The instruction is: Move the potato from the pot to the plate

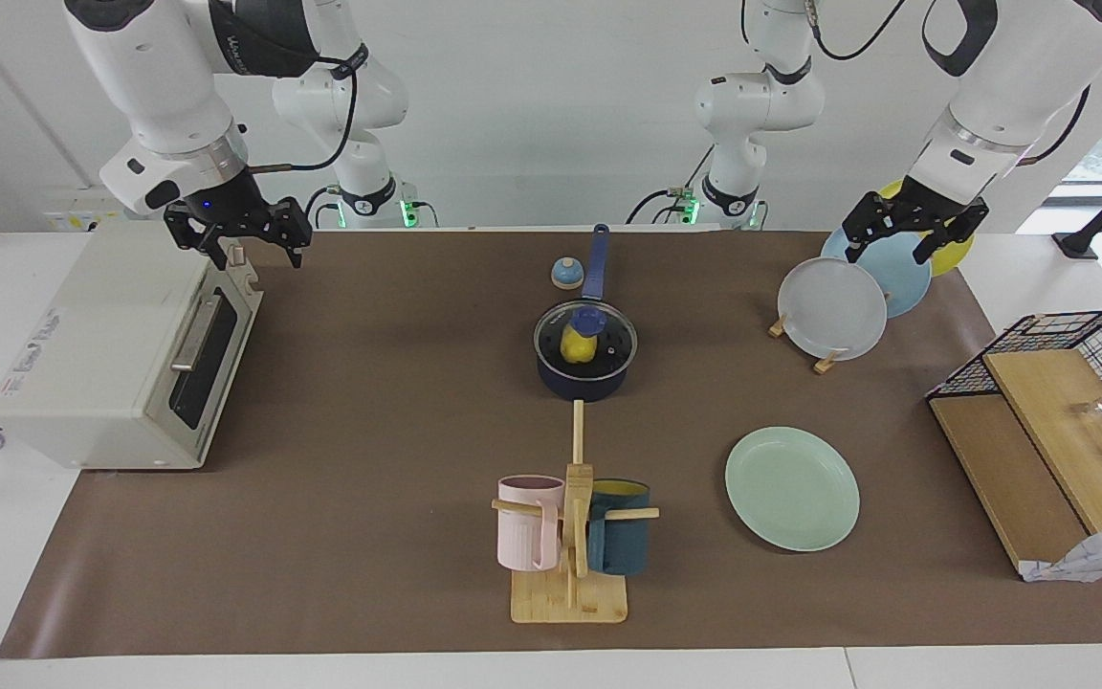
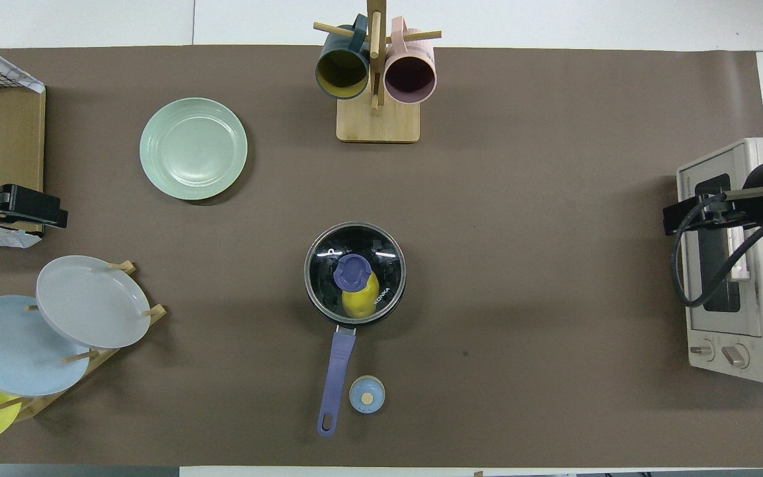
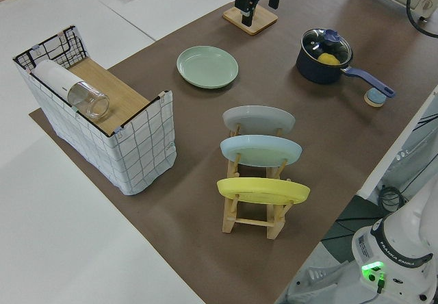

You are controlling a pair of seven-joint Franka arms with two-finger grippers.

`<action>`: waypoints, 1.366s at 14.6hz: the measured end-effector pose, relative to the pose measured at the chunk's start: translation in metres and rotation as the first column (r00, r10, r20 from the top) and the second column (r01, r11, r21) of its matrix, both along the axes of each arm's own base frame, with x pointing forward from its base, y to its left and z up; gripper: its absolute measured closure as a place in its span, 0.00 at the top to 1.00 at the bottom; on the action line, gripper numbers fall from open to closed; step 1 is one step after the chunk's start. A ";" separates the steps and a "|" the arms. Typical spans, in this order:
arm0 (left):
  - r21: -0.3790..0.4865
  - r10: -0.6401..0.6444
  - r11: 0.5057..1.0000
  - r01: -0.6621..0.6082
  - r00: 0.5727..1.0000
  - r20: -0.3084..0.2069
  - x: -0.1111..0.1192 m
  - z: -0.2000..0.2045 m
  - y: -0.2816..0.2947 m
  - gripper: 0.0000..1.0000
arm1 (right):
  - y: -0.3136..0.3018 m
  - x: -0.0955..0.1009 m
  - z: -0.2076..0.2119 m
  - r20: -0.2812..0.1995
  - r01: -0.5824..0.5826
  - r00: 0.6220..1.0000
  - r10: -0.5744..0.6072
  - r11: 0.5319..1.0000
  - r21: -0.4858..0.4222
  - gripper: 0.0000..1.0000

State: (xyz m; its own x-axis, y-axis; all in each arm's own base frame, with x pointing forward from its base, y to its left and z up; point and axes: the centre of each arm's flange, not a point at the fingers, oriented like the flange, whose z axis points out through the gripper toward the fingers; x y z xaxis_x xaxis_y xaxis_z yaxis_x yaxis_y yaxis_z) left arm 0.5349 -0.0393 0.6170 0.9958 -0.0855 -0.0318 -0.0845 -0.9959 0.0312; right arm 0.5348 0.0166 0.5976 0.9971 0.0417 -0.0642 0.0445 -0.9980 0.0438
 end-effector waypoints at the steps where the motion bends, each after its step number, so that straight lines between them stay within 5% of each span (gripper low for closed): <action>1: 0.000 0.000 1.000 0.000 1.000 0.000 0.000 0.000 0.000 1.00 | 0.000 0.000 0.000 0.000 0.000 1.000 0.000 1.000 0.000 1.00; 15: 0.000 0.000 1.000 0.000 1.000 0.000 0.000 0.000 0.000 1.00 | 0.004 -0.001 -0.001 -0.005 -0.008 1.000 0.008 1.000 0.000 1.00; 20: 0.000 0.000 1.000 0.000 1.000 0.000 0.000 0.000 0.000 1.00 | 0.080 -0.002 -0.003 0.022 -0.067 0.998 0.065 0.994 0.088 1.00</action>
State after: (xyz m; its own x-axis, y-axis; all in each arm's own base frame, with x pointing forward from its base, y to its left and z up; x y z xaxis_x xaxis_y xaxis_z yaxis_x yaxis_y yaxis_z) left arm 0.5349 -0.0393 0.6170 0.9958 -0.0855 -0.0318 -0.0845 -0.9959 0.0312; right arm 0.5326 0.0961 0.5944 0.9930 0.1122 -0.0379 0.1105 -0.9929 -0.0434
